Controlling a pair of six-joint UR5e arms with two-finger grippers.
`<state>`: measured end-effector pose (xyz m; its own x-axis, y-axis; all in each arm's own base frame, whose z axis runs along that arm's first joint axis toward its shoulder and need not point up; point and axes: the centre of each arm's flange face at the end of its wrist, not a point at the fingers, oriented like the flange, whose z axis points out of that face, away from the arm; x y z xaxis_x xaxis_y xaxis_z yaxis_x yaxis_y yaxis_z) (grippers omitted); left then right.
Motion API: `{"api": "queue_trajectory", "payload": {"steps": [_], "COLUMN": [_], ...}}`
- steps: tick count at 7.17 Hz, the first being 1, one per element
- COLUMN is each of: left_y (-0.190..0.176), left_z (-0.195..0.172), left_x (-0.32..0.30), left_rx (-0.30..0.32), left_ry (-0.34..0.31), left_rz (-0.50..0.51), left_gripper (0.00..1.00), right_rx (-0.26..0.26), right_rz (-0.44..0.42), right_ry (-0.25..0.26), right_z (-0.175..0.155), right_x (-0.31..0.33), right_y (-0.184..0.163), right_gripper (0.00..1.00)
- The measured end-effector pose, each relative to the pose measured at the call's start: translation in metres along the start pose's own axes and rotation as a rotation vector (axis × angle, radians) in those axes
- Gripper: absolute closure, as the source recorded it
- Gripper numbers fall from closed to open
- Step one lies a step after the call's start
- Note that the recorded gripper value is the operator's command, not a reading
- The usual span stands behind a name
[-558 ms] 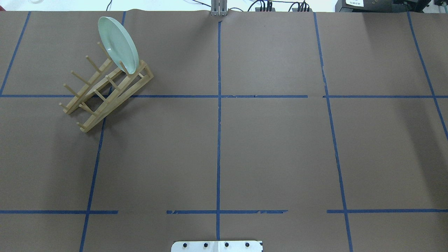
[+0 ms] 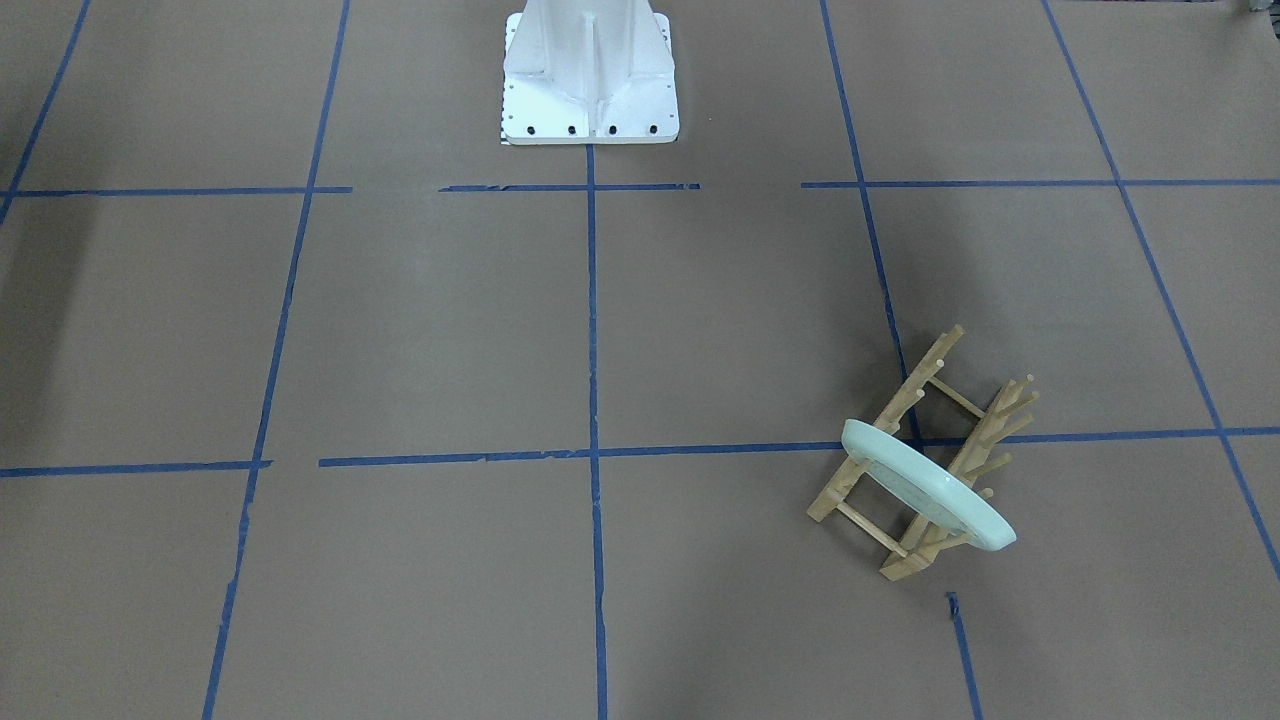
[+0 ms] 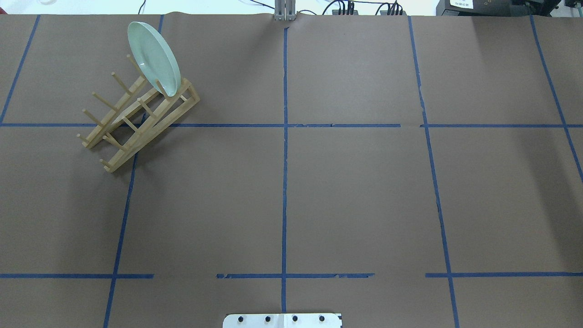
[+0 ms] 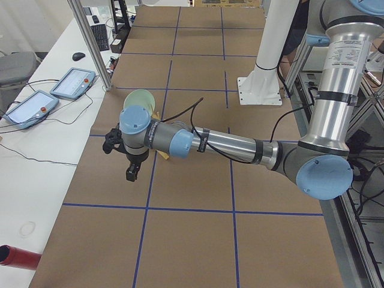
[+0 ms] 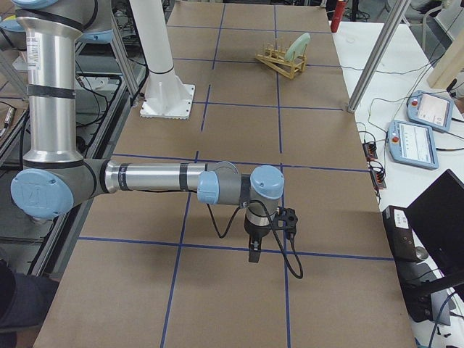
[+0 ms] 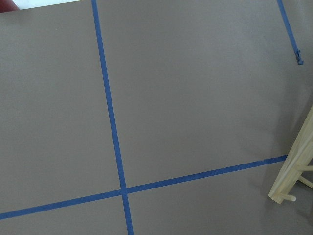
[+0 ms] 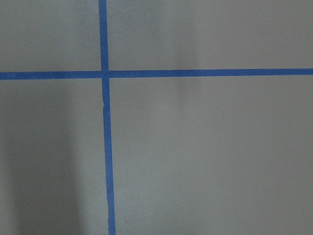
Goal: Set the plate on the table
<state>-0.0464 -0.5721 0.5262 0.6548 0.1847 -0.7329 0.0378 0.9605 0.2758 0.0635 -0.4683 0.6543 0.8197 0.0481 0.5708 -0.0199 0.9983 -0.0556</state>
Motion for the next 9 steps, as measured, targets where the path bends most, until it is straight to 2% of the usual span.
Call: {"api": "queue_trajectory", "payload": {"steps": [3,4,5,7,9], "left_y": [-0.048,-0.063,-0.074,-0.080,-0.076], "left_z": [-0.009,-0.009,-0.002,0.036,0.065], "left_x": [0.127,0.174,0.216,0.270,0.307], "left_rx": [0.041,0.046,0.046,0.083,0.120], "left_ry": [0.058,0.088,0.122,0.205,0.329], "left_rz": [-0.132,-0.219,-0.295,-0.346,-0.483], "left_gripper": [0.00,0.00,0.00,0.00,0.00], "right_rx": [0.000,0.000,0.000,0.000,0.000], "right_rz": [-0.001,-0.001,-0.001,0.000,-0.001], "right_ry": [0.000,0.000,0.000,0.000,0.000], "right_z": [0.000,0.000,0.000,0.000,0.000], "right_x": [0.000,0.000,0.000,0.000,0.000], "right_y": [0.000,0.000,0.000,0.000,0.000], "right_gripper": [0.00,0.00,0.00,0.00,0.00]}}
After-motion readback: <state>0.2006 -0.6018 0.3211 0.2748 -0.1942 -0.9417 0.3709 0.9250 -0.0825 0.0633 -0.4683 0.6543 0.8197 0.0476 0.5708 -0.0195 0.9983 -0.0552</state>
